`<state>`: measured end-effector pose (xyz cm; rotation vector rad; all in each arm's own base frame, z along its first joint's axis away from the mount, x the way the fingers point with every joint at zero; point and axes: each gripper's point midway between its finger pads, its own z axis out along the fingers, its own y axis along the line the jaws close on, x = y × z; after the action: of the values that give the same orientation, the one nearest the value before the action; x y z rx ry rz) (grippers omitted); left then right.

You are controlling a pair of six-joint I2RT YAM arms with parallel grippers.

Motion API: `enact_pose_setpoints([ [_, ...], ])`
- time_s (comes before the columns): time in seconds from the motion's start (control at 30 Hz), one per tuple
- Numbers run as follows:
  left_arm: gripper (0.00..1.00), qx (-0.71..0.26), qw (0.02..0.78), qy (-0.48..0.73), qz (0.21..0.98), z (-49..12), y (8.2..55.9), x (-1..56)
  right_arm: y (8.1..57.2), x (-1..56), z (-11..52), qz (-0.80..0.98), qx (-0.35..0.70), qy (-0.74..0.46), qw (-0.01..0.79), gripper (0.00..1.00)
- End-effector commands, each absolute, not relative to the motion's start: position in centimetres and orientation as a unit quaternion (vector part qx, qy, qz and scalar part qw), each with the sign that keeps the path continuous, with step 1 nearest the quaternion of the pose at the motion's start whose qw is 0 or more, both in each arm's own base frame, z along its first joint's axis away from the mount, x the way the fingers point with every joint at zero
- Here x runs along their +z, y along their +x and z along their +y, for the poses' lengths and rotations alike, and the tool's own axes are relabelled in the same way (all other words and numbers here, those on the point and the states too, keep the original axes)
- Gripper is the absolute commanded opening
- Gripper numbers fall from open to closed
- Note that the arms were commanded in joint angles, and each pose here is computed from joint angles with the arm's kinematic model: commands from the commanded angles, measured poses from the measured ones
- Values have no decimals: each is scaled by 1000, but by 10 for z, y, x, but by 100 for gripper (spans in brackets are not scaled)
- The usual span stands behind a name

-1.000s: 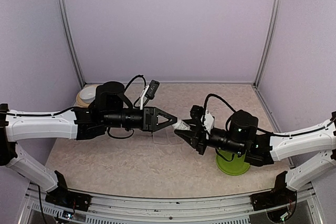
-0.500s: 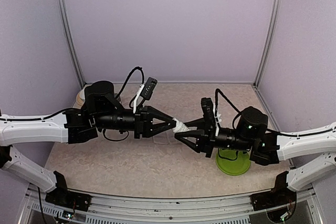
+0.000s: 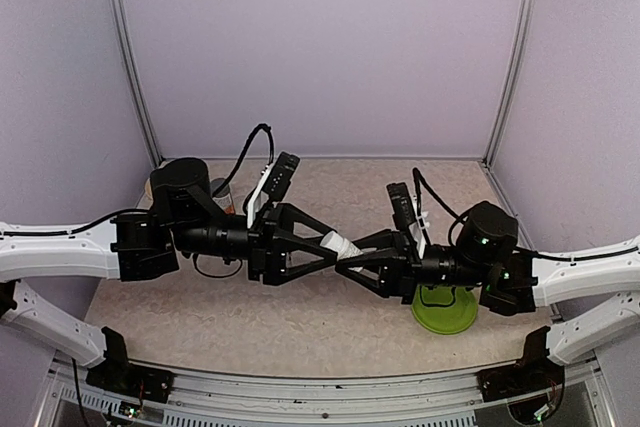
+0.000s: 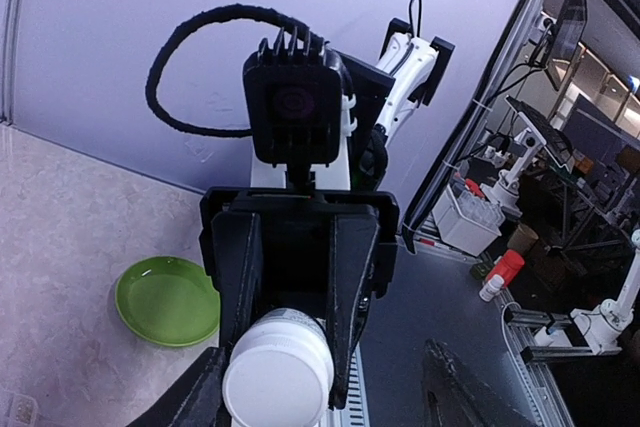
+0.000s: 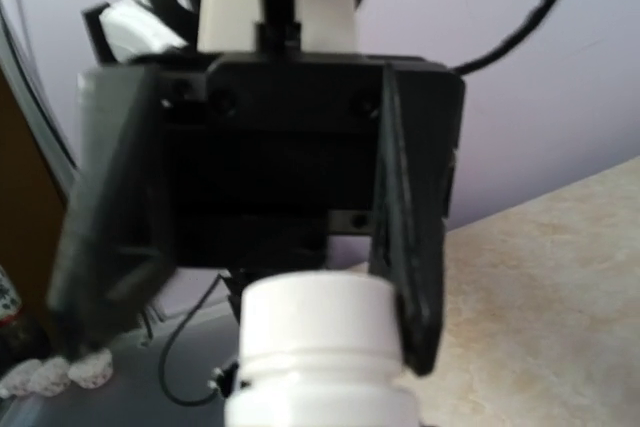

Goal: Sort the pills into containers
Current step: Screw the lid of the pill bottle onto the pill bottle.

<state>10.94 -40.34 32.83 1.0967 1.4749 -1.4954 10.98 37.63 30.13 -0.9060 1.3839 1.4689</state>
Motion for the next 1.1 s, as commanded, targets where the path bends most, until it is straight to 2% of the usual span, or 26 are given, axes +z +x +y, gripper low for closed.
enact_pose_setpoints([
  [0.0, 68, -607, 376, 403, 572, -400, 105, 356, 126, 296, 373, 576, 522, -387, 496, 0],
  [0.27, 74, -589, 329, 318, 666, -404, 136, 344, 148, 289, 368, 574, 401, -435, 566, 0],
  [0.73, 73, -572, 269, 250, 734, -403, 172, 302, 153, 282, 367, 552, 314, -483, 603, 0],
  [1.07, 56, -579, 246, 253, 736, -408, 173, 292, 158, 259, 378, 558, 256, -508, 604, 0],
])
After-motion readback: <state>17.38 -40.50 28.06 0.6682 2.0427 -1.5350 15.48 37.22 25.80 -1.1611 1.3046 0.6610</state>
